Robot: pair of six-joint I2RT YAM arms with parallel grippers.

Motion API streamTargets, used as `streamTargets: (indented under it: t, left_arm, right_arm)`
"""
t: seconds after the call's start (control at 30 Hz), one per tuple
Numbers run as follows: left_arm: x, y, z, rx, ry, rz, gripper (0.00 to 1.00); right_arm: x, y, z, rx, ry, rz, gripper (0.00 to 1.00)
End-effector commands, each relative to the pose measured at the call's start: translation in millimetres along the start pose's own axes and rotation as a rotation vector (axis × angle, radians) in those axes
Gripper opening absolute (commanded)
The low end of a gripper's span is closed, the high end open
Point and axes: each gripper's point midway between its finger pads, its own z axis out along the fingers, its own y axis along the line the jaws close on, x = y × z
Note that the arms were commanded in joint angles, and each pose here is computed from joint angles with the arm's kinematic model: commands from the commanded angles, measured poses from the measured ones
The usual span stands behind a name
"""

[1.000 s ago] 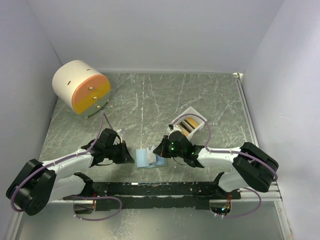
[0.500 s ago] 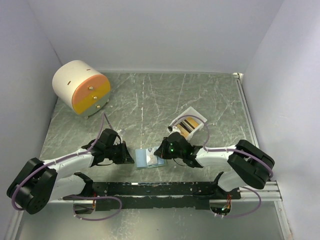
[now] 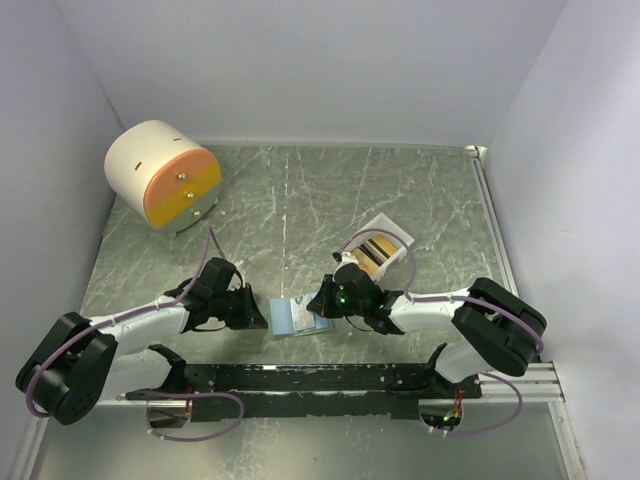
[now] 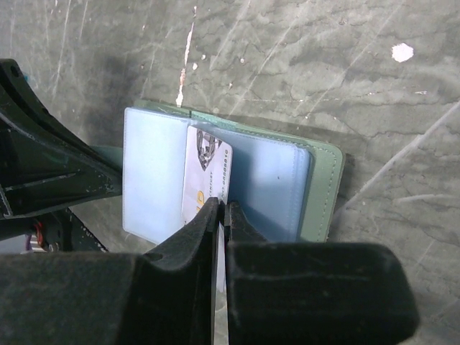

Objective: Put the credit cards into the card holder
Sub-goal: Insert the credit card into the card holder.

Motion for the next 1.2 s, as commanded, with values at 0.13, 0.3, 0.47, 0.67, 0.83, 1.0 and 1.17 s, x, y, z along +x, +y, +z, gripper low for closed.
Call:
streamTargets:
  t: [0.13, 0.3, 0.47, 0.67, 0.83, 1.0, 1.17]
  left_arm:
    - [-9, -6, 1, 0.008, -0.013, 0.022, 0.17]
    - [-8, -4, 3, 0.001, -0.008, 0.02, 0.17]
    - [-8, -3, 4, -0.003, -0.004, 0.016, 0.17]
    - [-9, -4, 3, -0.008, -0.008, 0.017, 0.17]
    - [-9, -4, 3, -0.005, -0.01, 0.015, 0.17]
    - [-9, -4, 3, -0.007, -0.01, 0.012, 0.17]
    - [-9, -5, 2, -0.001, -0.013, 0.013, 0.17]
  right_arm:
    - [7, -16, -1, 0.061, 0.03, -0.081, 0.0]
    - [4, -13, -1, 0.057, 0.036, -0.115, 0.0]
    - [11, -15, -2, 0.05, 0.078, -0.145, 0.0]
    - [21, -16, 0, 0.043, 0.126, -0.142, 0.0]
    - [24, -12, 4, 0.022, 0.143, -0.122, 0.0]
    - [20, -13, 5, 0.029, 0.102, -0.079, 0.0]
    - [9, -11, 7, 0.031, 0.046, -0.04, 0.0]
